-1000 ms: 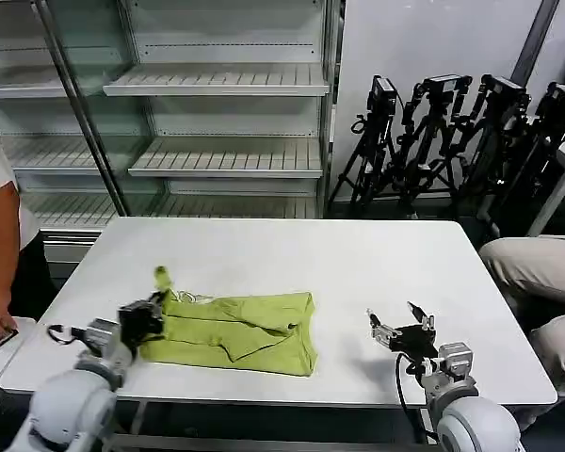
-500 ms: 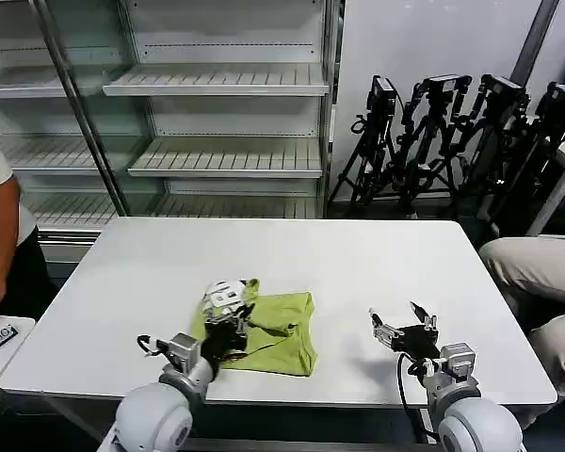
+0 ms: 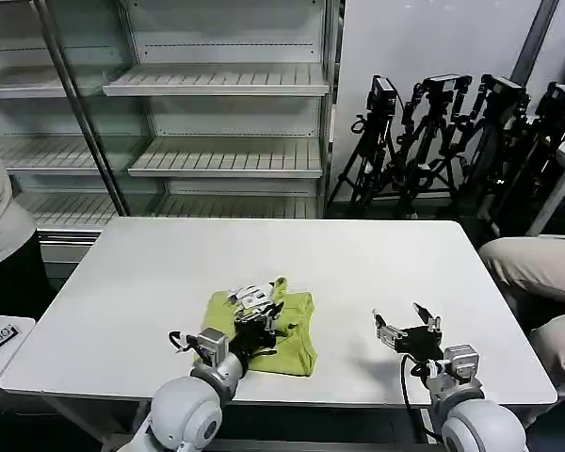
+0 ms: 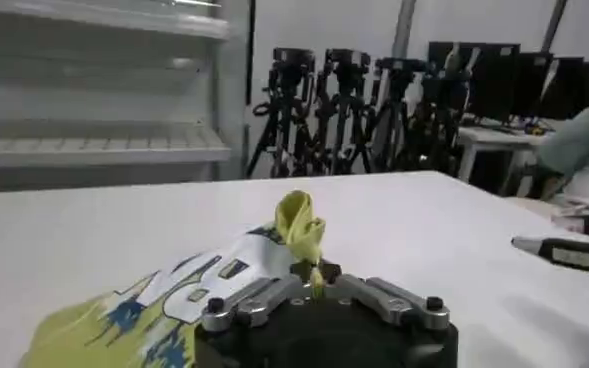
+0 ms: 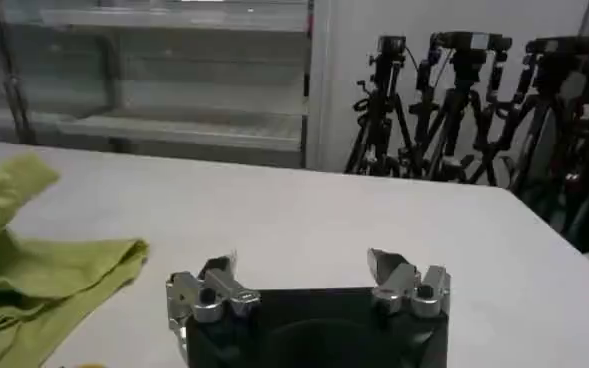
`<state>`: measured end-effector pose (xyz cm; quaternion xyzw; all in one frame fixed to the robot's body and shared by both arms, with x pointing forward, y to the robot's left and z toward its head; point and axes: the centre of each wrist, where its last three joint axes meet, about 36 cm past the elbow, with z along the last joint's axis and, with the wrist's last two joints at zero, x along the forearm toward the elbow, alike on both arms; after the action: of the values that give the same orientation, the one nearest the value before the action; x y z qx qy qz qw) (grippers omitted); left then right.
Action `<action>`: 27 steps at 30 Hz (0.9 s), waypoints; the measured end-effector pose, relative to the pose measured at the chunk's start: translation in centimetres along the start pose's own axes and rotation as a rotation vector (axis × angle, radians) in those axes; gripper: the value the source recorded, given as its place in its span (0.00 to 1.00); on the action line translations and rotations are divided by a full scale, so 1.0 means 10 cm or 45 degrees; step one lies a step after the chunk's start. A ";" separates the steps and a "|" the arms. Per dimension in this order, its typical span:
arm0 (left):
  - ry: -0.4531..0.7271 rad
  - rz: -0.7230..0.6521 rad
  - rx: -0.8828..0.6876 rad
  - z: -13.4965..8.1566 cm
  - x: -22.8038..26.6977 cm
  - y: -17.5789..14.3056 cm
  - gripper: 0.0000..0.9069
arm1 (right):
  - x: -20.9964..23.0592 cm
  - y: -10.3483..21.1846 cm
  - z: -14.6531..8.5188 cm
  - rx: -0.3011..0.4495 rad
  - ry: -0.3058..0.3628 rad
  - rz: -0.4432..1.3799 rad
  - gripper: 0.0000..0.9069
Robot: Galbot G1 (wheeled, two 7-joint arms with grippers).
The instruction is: Fold and organize the clothes.
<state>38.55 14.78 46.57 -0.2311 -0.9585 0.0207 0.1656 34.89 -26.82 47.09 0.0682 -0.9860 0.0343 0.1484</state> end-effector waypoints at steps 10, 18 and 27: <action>-0.082 0.029 0.116 -0.22 -0.02 -0.07 1.00 | -0.01 0.00 0.01 0.005 -0.003 0.004 1.00; -0.077 -0.119 0.123 -0.21 0.09 0.30 1.00 | -0.02 -0.01 0.01 0.005 -0.015 0.002 1.00; 0.067 -0.339 0.090 0.11 0.20 0.63 1.00 | -0.02 -0.01 0.01 0.011 -0.018 0.005 1.00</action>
<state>39.21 21.35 45.39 -0.0962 -0.9747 0.0261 0.1999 35.08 -26.87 46.97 0.0672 -0.9870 0.0383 0.1411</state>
